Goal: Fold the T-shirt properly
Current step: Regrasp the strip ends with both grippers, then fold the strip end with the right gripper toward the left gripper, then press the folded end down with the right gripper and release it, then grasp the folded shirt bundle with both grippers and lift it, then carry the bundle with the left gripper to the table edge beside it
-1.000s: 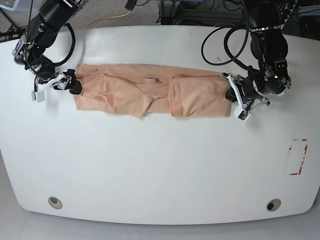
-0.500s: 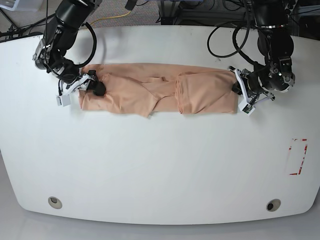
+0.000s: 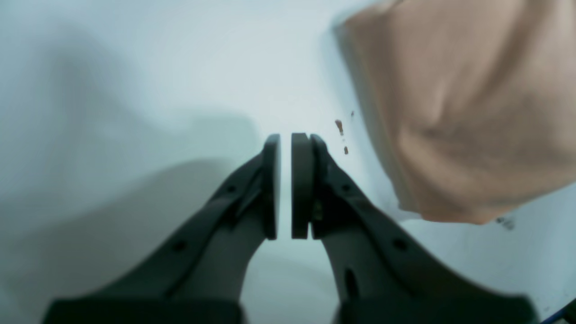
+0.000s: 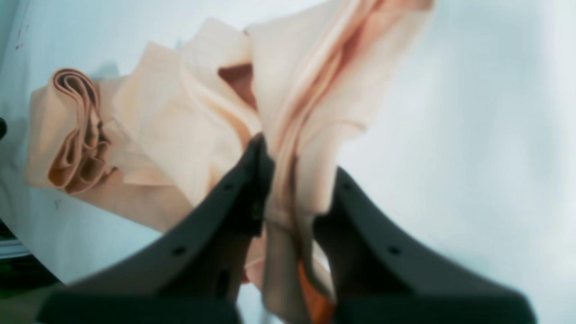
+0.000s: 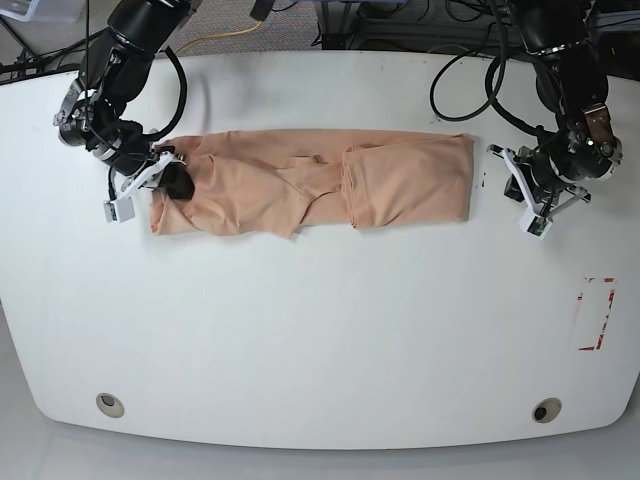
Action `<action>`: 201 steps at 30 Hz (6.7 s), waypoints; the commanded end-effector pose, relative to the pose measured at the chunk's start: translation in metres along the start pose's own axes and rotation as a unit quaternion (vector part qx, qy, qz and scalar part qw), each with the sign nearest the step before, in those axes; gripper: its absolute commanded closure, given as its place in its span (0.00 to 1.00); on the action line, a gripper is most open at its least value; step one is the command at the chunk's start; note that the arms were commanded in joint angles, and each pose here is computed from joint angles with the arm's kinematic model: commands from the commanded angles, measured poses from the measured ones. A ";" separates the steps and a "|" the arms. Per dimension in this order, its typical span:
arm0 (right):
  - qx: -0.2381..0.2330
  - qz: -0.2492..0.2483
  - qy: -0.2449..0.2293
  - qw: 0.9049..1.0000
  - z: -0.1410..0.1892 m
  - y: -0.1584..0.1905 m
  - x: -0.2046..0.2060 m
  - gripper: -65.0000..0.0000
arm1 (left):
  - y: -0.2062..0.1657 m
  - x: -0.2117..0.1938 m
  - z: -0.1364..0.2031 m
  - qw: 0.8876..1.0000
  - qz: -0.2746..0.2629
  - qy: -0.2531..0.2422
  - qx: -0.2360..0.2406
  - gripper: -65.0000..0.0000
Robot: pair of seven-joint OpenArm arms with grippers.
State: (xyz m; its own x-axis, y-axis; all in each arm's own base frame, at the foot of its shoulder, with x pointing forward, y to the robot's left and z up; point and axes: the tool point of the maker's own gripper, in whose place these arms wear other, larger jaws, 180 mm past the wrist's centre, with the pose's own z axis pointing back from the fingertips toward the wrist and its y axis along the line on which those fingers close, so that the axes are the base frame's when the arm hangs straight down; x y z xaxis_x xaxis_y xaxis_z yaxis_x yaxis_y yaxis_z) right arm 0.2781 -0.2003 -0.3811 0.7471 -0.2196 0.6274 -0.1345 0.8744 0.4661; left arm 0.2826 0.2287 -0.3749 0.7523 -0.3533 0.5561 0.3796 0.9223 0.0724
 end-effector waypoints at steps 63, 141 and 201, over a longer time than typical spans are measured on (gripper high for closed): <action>0.372 0.093 -0.052 0.922 -0.075 0.304 0.018 0.91 | -0.087 -0.024 -0.071 0.994 0.012 0.048 -0.094 0.97; 0.108 0.239 -0.017 0.965 -0.134 0.138 0.086 0.72 | -0.142 0.007 -0.005 0.982 -0.123 -0.043 -0.135 0.96; 0.166 0.300 0.061 0.937 -0.118 0.199 -0.081 0.72 | -0.054 0.141 -0.007 0.975 -0.204 -0.087 0.021 0.63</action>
State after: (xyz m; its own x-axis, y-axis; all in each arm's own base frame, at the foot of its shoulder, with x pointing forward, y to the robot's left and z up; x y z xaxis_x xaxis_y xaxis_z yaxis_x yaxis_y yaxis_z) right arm 0.2516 0.0550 -0.4206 0.5483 0.3587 0.7554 -0.7535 0.6039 0.2601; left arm 0.3701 0.1362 -0.3162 0.4687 -0.6658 0.5805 0.6127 0.7184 0.3293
